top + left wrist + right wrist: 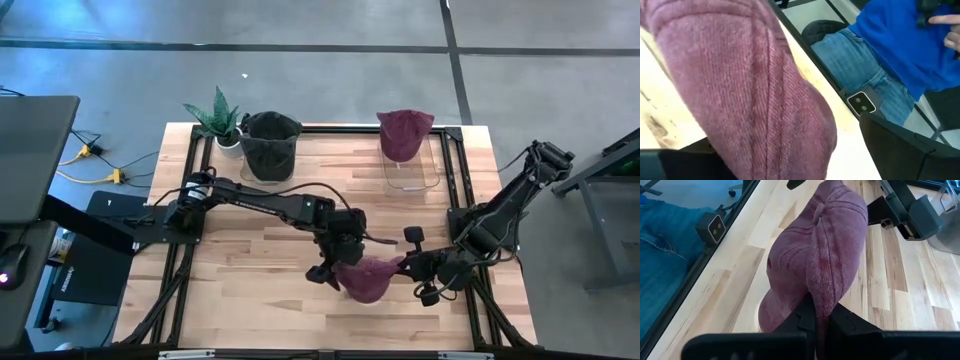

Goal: Pick & Place hat
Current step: Put the red cap into the right transparent bin

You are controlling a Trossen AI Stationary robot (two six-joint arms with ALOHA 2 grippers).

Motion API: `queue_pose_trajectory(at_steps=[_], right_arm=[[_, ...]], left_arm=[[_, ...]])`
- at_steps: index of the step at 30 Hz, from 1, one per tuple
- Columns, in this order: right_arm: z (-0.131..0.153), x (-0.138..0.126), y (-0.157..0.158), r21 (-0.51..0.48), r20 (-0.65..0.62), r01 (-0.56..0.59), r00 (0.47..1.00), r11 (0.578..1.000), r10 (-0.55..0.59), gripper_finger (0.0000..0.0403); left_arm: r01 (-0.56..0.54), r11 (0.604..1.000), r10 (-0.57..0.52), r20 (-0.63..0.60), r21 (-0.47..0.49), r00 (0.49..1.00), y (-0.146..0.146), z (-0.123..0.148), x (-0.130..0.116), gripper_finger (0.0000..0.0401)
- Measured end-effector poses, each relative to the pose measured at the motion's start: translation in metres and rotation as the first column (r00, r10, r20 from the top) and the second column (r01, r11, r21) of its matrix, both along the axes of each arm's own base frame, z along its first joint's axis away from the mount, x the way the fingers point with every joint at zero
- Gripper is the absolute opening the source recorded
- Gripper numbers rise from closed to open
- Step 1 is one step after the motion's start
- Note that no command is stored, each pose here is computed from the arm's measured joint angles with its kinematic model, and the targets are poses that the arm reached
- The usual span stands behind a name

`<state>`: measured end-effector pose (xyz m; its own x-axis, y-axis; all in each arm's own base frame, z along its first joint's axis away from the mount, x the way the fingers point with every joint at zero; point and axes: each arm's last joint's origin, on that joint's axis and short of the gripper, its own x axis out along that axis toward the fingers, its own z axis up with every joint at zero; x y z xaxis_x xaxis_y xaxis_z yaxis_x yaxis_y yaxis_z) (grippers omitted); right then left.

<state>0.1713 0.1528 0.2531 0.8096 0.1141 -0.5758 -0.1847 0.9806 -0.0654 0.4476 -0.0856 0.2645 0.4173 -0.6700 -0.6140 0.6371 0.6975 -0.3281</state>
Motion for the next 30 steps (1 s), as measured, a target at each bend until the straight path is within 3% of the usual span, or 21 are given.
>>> queue_pose_trajectory(at_steps=[5,8,12,15,17,20,25,30], right_arm=[[0.000,0.000,0.000,0.002,-0.001,0.001,1.000,1.000,-0.001,0.0004],[0.000,0.000,0.000,0.006,-0.001,0.004,1.000,1.000,-0.004,0.0009],[0.000,0.000,0.000,0.015,-0.008,-0.004,1.000,1.000,0.004,0.0005],[-0.001,-0.001,0.001,0.058,-0.027,0.005,1.000,0.998,-0.003,0.0004],[-0.003,-0.001,0.001,0.102,-0.049,0.013,0.999,0.995,-0.008,0.0008],[-0.013,-0.004,0.000,0.132,-0.099,0.023,0.995,0.991,-0.010,0.0015],[-0.030,-0.007,-0.005,0.124,-0.113,0.084,0.991,0.989,-0.070,0.0029],[-0.023,-0.002,-0.005,0.128,-0.089,0.024,0.996,0.991,-0.012,0.0090]], left_arm=[[-0.018,1.000,0.018,-0.001,-0.012,1.000,0.000,0.001,0.001,0.0318],[-0.028,0.999,0.025,0.082,0.038,0.996,0.000,0.003,0.005,0.0278],[-0.085,0.989,0.065,0.170,0.118,0.983,0.001,0.006,0.010,0.0165],[-0.080,0.989,0.058,0.167,0.127,0.984,0.002,0.005,0.009,0.0056],[-0.080,0.988,0.060,0.145,0.133,0.988,0.003,0.003,0.008,0.0016],[-0.085,0.984,0.065,0.131,0.156,0.989,0.004,0.005,0.005,0.0024],[-0.118,0.976,0.082,0.191,0.185,0.978,0.008,0.038,-0.012,0.0008],[-0.176,0.970,0.144,0.181,0.170,0.973,0.015,0.041,-0.012,0.0008]])
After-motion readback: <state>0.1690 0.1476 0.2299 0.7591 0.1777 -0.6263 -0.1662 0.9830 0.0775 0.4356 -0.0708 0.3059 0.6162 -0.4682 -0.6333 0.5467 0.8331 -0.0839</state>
